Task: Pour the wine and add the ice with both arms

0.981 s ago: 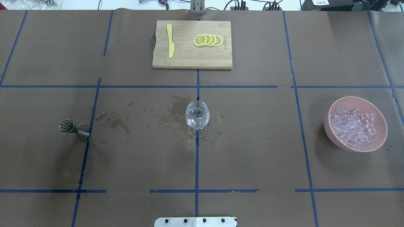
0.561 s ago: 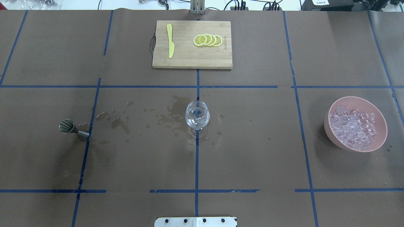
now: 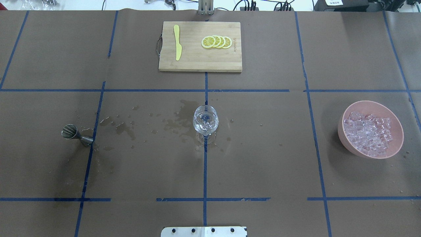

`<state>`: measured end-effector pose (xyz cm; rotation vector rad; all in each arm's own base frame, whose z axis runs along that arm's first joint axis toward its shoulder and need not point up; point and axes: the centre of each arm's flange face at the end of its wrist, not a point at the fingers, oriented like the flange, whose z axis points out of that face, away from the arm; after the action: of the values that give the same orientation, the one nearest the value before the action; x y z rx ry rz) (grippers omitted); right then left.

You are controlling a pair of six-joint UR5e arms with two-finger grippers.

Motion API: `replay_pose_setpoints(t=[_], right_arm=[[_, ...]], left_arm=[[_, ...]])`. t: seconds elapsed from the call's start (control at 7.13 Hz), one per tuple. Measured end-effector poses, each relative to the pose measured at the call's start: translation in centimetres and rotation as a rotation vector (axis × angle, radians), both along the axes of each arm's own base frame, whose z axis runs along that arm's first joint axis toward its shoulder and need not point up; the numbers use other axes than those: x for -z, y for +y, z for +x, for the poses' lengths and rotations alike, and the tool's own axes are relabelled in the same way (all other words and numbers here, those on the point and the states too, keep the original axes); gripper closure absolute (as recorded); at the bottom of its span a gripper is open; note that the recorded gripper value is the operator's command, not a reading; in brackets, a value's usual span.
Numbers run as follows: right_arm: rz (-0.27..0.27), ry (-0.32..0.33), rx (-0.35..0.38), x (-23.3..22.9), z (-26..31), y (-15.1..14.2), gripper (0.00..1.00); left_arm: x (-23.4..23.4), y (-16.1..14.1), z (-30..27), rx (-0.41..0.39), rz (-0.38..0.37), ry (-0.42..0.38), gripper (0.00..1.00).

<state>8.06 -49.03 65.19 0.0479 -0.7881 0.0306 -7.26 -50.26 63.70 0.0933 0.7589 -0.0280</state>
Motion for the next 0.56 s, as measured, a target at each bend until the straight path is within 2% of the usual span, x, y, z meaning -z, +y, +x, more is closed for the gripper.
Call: replay_pose_setpoints(t=[0.56], right_arm=[[-0.004,0.0,0.0,-0.2,0.0,0.05,0.0]], left_arm=[[-0.04,-0.06,0.03,-0.001,0.0,0.0,0.0]])
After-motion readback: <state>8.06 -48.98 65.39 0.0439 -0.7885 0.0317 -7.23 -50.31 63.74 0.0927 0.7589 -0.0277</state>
